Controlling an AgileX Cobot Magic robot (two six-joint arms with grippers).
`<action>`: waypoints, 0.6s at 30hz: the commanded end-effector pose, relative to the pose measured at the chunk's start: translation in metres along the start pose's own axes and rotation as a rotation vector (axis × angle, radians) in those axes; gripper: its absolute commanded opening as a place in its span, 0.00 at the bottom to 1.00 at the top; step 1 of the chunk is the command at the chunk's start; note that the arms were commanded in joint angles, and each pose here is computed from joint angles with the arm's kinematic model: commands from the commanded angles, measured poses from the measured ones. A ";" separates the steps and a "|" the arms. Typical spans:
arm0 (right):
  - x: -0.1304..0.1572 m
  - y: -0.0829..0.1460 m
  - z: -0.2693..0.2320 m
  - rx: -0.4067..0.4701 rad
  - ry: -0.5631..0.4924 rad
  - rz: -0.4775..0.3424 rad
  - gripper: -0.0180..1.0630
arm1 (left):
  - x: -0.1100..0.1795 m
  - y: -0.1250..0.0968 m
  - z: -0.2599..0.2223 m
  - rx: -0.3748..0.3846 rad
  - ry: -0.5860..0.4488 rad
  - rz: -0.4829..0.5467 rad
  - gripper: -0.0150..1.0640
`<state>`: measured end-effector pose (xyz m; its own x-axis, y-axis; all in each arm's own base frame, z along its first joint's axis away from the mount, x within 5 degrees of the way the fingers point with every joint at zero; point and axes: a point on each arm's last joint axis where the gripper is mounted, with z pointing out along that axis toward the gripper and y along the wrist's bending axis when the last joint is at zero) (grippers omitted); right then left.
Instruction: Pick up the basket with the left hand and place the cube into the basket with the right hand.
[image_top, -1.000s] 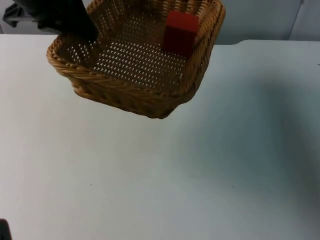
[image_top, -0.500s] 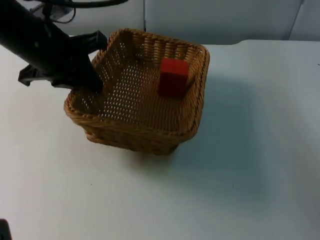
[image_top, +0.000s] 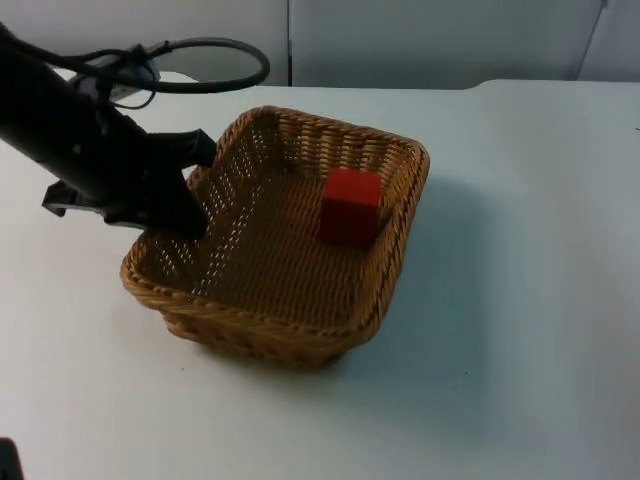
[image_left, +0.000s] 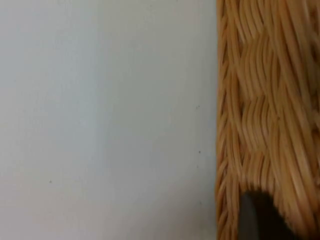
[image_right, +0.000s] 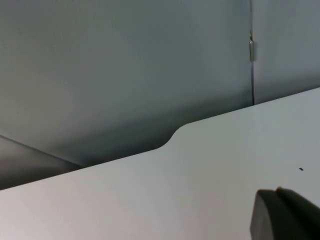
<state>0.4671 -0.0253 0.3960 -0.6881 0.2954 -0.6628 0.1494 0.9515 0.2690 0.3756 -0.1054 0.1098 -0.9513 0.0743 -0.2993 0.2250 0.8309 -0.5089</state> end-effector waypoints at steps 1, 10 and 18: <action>-0.004 0.002 -0.010 -0.012 -0.029 0.003 0.01 | 0.004 -0.003 0.005 0.026 0.032 -0.009 0.02; -0.004 0.002 -0.010 -0.012 -0.031 0.003 0.01 | 0.005 0.003 0.010 0.001 0.033 0.000 0.39; -0.004 0.003 -0.010 -0.021 -0.034 0.007 0.01 | -0.033 -0.009 -0.011 -0.013 -0.048 0.076 0.69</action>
<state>0.4671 -0.0251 0.3960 -0.6882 0.2960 -0.6624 0.1488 0.9512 0.2704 0.3891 -0.1056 0.1096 -0.9399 0.0949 -0.3280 0.2504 0.8445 -0.4734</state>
